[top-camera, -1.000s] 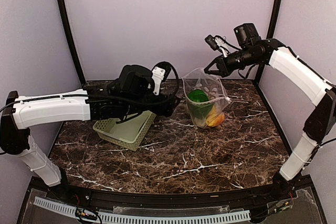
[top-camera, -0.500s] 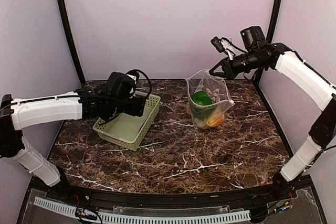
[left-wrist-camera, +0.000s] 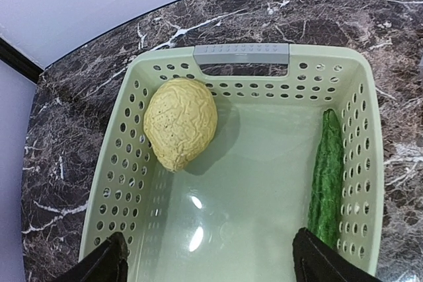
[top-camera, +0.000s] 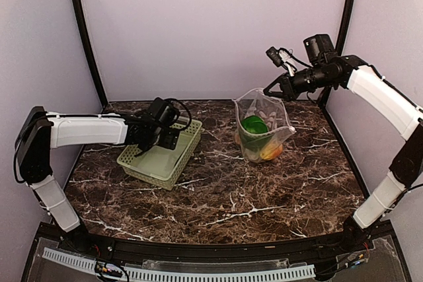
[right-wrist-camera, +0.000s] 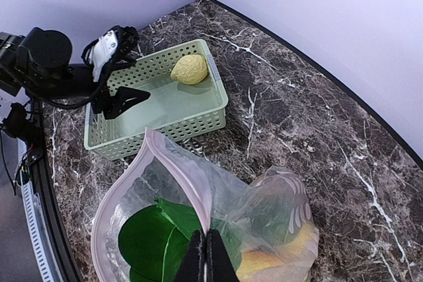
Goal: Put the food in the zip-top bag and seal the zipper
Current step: Pick up the fake fruit from the bin.
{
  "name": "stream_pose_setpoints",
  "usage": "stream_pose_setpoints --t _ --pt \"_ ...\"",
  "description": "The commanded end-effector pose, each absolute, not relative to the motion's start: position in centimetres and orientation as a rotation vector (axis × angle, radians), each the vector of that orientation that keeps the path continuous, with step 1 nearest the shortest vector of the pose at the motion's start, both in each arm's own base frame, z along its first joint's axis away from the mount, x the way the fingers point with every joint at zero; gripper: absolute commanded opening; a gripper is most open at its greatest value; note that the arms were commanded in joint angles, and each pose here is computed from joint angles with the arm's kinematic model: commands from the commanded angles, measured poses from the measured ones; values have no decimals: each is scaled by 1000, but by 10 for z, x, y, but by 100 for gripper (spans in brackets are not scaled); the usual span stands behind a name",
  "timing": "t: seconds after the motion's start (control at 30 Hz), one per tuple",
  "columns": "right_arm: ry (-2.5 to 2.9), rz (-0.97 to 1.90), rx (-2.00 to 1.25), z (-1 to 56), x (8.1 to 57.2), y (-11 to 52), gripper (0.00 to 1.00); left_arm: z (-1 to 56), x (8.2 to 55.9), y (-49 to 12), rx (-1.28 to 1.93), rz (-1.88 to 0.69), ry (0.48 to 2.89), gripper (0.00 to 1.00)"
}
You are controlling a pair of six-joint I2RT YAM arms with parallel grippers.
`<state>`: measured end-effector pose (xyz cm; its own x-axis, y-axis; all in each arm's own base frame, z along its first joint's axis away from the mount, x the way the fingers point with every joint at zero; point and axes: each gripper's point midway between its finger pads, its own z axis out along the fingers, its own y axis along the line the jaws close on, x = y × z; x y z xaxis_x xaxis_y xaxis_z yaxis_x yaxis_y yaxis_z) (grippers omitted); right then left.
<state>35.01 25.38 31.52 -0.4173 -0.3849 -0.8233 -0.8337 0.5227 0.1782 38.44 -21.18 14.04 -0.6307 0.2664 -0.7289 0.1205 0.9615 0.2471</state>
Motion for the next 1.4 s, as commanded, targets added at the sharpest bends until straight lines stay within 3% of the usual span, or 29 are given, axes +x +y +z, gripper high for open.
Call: stream_pose_setpoints --t 0.0,0.2,0.7,1.13,1.37 --pt "1987 777 -987 321 350 254 0 141 407 -204 300 315 2239 85" --pt "1999 789 -991 318 351 255 0 125 437 -204 343 406 2270 80" --pt "2016 800 -991 316 353 257 0 92 491 -194 271 466 2400 86" --pt "2011 790 -993 317 349 254 0 61 502 -187 283 506 2448 82" --pt "2014 787 -993 315 349 254 0 59 502 -184 260 528 2445 73"
